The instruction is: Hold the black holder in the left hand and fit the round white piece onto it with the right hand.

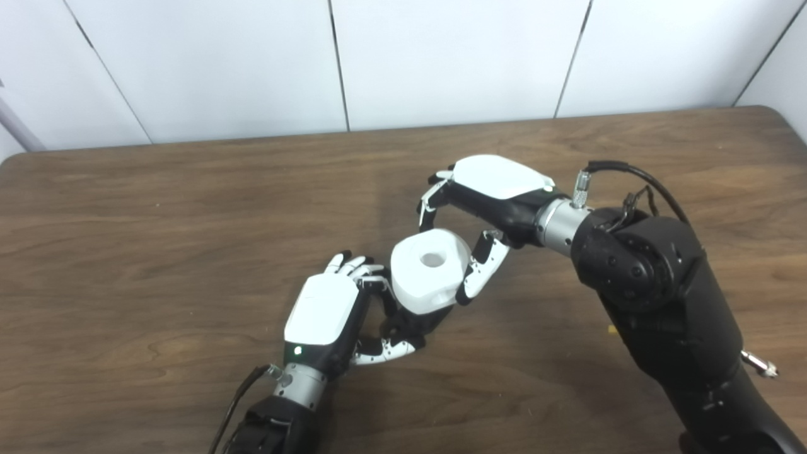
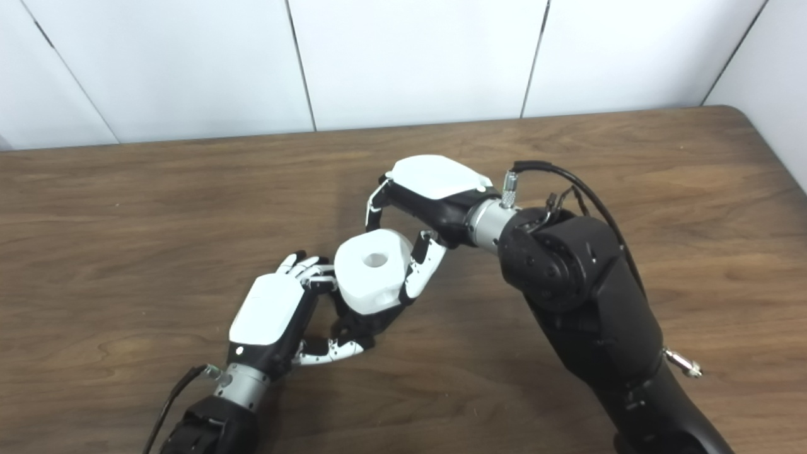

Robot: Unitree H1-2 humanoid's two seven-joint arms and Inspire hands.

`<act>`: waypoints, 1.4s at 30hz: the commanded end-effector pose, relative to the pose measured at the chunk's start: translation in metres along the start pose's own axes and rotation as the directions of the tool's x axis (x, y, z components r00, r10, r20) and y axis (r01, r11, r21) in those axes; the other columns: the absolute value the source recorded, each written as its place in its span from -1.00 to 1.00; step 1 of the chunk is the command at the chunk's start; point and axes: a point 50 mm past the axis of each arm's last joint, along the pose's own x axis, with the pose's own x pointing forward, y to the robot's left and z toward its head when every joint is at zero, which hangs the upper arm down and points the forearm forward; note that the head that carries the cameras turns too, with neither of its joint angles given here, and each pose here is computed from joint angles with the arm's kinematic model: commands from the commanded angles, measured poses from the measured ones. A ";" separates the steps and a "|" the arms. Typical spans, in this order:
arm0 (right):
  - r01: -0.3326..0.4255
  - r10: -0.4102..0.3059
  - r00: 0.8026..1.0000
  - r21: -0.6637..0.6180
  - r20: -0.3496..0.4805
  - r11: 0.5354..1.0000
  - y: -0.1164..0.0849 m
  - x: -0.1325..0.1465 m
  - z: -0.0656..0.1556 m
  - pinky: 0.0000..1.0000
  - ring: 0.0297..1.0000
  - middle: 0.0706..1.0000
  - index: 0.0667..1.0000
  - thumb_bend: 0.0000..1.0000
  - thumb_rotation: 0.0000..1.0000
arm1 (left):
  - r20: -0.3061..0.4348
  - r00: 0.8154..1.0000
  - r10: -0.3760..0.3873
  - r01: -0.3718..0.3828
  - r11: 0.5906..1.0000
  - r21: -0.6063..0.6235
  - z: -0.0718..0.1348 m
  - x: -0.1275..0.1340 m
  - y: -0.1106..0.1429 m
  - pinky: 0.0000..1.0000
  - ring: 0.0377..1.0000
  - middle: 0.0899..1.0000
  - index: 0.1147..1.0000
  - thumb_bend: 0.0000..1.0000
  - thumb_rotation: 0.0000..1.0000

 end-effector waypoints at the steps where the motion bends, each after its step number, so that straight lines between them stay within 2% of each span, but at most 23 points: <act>1: 0.083 -0.081 0.996 -0.044 0.034 0.996 -0.023 -0.004 0.010 1.00 0.88 0.56 -0.11 0.05 -0.73 | 0.000 0.997 -0.071 0.071 0.997 0.023 -0.002 -0.002 -0.012 0.91 0.72 0.49 -0.16 0.04 -0.90; 13: 0.045 -0.043 0.999 -0.047 0.033 0.998 -0.018 -0.005 0.009 1.00 0.88 0.55 -0.11 0.05 -0.73 | 0.001 0.998 -0.070 0.070 0.997 0.024 -0.001 -0.003 -0.010 0.92 0.72 0.49 -0.16 0.04 -0.90; 42: 0.032 -0.031 0.998 -0.015 0.053 0.999 -0.002 0.000 0.015 1.00 0.91 0.56 -0.11 0.05 -0.73 | 0.000 0.998 -0.069 0.069 0.997 0.024 0.001 -0.003 -0.009 0.93 0.73 0.50 -0.16 0.04 -0.90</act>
